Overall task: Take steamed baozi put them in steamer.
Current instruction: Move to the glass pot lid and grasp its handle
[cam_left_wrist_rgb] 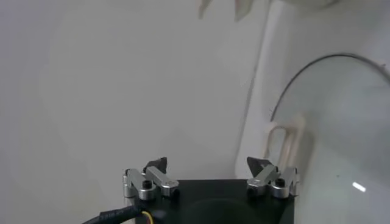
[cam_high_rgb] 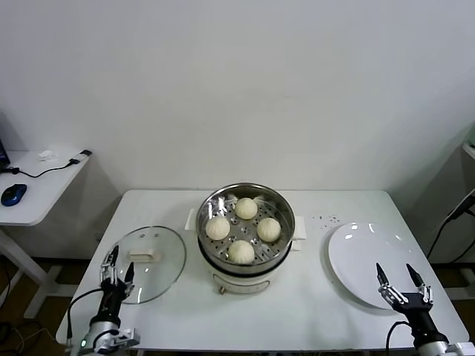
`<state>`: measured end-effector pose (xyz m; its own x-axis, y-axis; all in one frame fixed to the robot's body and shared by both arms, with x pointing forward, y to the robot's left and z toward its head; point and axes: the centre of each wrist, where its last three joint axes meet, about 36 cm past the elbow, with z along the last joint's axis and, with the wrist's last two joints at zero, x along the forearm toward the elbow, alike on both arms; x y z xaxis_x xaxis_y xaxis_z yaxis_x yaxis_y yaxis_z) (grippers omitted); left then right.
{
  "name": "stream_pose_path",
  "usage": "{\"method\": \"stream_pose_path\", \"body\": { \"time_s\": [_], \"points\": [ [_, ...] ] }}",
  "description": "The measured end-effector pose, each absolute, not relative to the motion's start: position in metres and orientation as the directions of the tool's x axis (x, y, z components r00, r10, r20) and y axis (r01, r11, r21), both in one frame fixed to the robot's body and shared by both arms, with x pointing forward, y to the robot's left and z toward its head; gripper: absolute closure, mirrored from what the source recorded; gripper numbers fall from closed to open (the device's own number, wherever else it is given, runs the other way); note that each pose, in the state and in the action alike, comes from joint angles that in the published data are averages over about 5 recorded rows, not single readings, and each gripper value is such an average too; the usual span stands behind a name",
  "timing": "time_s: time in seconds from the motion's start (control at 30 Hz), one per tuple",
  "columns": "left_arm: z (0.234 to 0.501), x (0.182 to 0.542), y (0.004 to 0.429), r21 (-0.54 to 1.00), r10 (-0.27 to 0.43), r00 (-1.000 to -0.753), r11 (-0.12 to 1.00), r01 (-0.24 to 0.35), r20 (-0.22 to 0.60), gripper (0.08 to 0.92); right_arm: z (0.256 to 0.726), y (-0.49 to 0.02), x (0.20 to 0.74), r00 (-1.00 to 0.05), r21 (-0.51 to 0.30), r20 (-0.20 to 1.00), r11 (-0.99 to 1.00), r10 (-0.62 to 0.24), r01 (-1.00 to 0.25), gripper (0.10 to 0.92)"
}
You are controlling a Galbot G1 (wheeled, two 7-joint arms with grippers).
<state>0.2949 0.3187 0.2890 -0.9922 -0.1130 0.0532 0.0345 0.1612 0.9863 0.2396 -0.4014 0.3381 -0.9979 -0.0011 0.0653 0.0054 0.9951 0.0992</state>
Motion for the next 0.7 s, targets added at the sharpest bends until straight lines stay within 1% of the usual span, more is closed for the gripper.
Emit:
{"method": "stream_pose_path", "body": {
  "time_s": [0.37,0.7],
  "points": [
    [0.263,0.318,0.32,0.994,-0.124,-0.991,0.102,0.043,0.056,0.177,0.338,-0.405,0.231,-0.997,0.102,0.074,0.994,0.027,0.034,0.2],
    [0.245,0.339,0.325,0.995,-0.135,-0.989,0.077,0.056,0.066,0.177,0.34,-0.406,0.229,-0.996,0.101,0.069,0.993,0.057,0.064,0.2]
  ]
}}
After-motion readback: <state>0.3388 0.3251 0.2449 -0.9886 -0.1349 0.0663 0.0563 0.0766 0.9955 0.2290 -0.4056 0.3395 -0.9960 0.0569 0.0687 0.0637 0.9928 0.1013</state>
